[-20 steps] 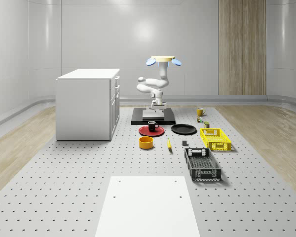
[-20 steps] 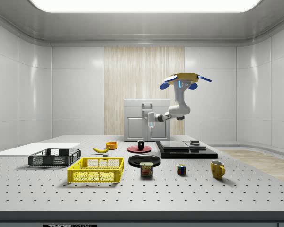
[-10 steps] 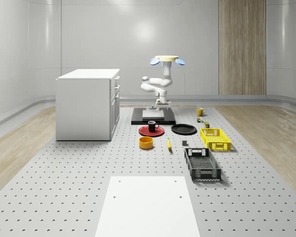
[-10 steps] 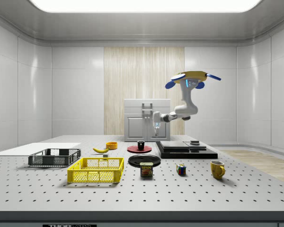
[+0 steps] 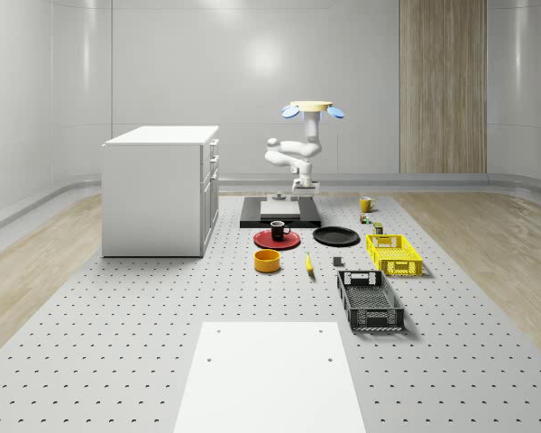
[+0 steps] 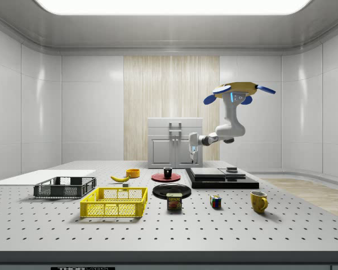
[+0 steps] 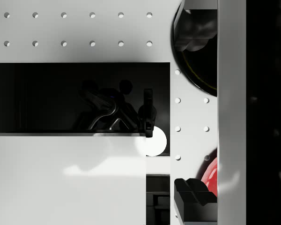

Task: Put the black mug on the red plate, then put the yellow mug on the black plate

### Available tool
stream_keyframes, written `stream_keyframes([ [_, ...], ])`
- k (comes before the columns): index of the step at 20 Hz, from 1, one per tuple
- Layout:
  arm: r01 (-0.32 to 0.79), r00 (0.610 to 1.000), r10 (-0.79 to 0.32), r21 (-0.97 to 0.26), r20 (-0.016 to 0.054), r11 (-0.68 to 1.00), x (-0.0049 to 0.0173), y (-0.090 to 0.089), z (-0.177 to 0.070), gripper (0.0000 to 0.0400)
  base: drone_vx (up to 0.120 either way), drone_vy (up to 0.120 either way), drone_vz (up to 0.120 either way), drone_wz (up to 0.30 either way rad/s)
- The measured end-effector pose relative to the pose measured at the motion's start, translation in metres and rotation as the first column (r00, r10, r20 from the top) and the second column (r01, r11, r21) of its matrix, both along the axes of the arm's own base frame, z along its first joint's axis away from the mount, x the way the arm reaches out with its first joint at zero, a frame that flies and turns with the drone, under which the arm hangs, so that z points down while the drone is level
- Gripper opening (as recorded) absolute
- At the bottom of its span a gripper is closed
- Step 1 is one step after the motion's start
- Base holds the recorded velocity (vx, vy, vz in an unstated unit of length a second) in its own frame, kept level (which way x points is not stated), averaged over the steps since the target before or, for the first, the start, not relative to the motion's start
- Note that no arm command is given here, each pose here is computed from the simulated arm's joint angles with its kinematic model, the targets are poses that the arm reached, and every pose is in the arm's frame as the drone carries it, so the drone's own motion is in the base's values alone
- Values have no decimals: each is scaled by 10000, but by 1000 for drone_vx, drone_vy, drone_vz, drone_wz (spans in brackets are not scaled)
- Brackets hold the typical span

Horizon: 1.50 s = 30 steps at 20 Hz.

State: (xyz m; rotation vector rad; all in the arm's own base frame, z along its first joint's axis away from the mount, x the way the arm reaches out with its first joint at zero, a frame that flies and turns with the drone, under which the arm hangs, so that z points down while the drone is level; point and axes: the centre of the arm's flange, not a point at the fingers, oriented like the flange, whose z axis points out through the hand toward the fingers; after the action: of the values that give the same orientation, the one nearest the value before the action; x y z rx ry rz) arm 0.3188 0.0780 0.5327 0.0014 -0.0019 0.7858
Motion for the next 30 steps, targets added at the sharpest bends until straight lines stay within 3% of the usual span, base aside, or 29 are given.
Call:
stream_keyframes([
  [30, 0, 10000, 0, 0, 0, 10000, 0, 0, 0, 400, -120, 120, 0, 0],
])
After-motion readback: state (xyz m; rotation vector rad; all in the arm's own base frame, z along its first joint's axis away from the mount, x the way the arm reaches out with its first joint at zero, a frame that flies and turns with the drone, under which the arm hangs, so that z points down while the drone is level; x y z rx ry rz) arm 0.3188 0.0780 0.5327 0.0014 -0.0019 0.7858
